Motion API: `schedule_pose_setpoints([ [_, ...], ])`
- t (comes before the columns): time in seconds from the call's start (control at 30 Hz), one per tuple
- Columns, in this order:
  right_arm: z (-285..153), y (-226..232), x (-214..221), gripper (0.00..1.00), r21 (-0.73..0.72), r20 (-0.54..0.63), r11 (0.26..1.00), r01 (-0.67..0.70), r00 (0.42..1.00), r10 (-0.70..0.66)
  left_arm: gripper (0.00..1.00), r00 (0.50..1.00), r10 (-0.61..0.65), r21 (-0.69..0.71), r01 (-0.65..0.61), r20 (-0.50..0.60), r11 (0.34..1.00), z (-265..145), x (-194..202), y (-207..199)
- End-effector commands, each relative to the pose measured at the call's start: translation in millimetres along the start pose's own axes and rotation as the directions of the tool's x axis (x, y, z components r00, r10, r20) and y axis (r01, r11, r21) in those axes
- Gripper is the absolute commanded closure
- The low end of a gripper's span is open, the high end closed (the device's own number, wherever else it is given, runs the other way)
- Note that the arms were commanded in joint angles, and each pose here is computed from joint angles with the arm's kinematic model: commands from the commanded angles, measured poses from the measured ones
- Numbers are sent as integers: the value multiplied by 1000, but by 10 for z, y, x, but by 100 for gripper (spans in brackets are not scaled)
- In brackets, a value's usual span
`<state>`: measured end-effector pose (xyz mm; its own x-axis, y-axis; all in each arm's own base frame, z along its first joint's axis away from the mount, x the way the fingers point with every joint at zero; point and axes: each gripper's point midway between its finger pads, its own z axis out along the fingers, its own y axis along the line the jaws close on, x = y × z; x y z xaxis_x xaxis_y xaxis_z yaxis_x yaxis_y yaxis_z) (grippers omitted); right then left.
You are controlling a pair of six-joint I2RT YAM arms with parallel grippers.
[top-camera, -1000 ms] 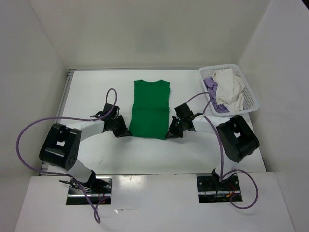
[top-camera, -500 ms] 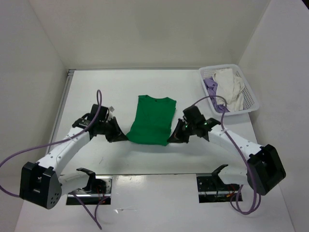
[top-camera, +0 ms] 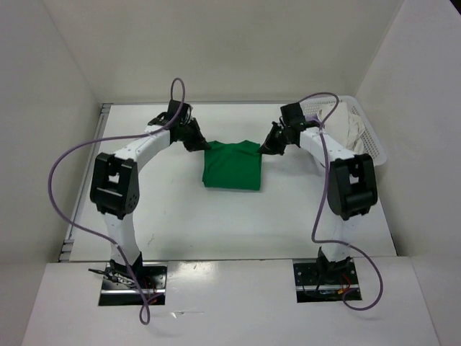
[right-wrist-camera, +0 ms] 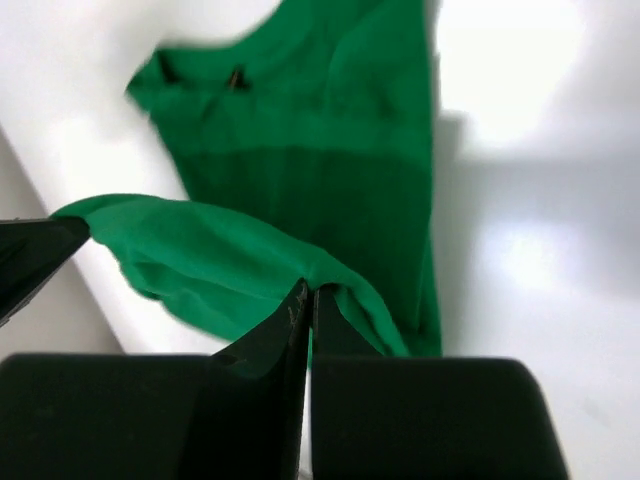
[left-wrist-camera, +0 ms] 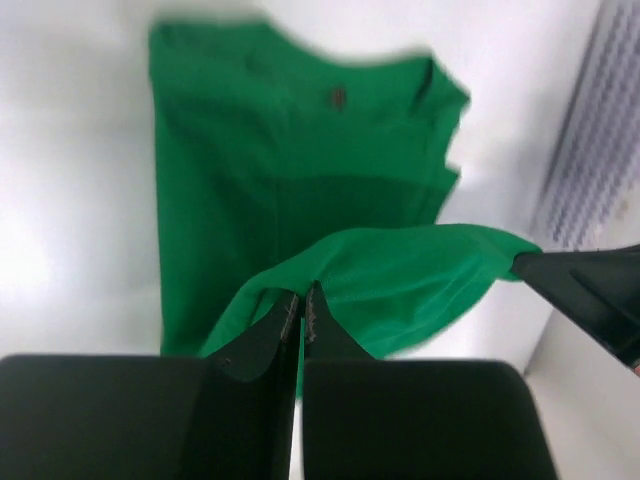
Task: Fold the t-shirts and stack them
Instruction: Fold the long partially folded tshirt into a neat square, then smooth out wrinkles on the folded tshirt
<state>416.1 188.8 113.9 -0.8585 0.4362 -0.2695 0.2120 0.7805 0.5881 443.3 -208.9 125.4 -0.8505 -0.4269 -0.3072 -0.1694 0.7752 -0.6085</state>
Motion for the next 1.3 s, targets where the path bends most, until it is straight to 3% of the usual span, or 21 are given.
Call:
schedule_pose_setpoints([
  [0.0, 134, -2, -459, 100, 4, 83, 999, 41, 996, -41, 100, 995, 21, -13, -20, 95, 1000, 205, -432, -22],
  [0.1, 319, 84, -772, 100, 19, 123, 997, 74, 990, -76, 100, 991, -13, -14, 15, 133, 1000, 347, -660, 58],
  [0.2, 585, 27, -835, 98, 31, 92, 997, 73, 993, -76, 98, 985, -31, -12, 34, 172, 999, 409, -860, 119],
  [0.3, 677, 116, -948, 84, 12, 91, 998, 69, 993, -70, 80, 979, -50, 5, 50, 195, 999, 446, -980, 104],
  [0.33, 626, 209, -1029, 74, -5, 114, 997, 79, 990, -78, 66, 979, -66, 15, 64, 190, 998, 430, -998, 115],
  [0.37, 609, 237, -1054, 70, -10, 121, 997, 82, 989, -81, 59, 973, -64, 47, 55, 222, 997, 345, -1081, 4],
  [0.47, 409, 303, -1102, 65, 5, 153, 996, 95, 984, -94, 47, 962, -50, 88, 27, 268, 996, 106, -1136, -159],
  [0.53, 312, 373, -1071, 62, -3, 169, 994, 108, 980, -106, 47, 957, -41, 121, 6, 288, 993, -57, -1161, -287],
  [0.6, 187, 438, -912, 63, -7, 169, 992, 125, 978, -122, 54, 968, -41, 159, 1, 249, 987, -58, -981, -343],
  [0.63, 165, 487, -852, 76, -19, 174, 990, 139, 976, -134, 56, 969, -24, 188, -24, 246, 982, -112, -896, -458],
  [0.67, 231, 403, -642, 82, -16, 125, 990, 137, 983, -134, 58, 977, -8, 208, -37, 212, 977, -86, -742, -525],
  [0.7, 208, 512, -464, 86, -38, 107, 987, 155, 983, -150, 59, 988, 5, 201, -37, 155, 979, 26, -439, -558],
  [0.8, 360, 427, -74, 94, -46, 34, 989, 144, 989, -142, 62, 998, -3, 248, -13, 63, 969, 197, -33, -598],
  [1.07, 790, -86, 351, 100, 51, -84, 992, 117, 990, -113, 64, 998, -11, 51, 14, -60, 999, 699, 568, 273],
  [1.27, 752, -377, 955, 100, 108, -153, 990, 85, 986, -67, 64, 988, -50, 12, 52, -144, 999, 396, 1167, 673],
])
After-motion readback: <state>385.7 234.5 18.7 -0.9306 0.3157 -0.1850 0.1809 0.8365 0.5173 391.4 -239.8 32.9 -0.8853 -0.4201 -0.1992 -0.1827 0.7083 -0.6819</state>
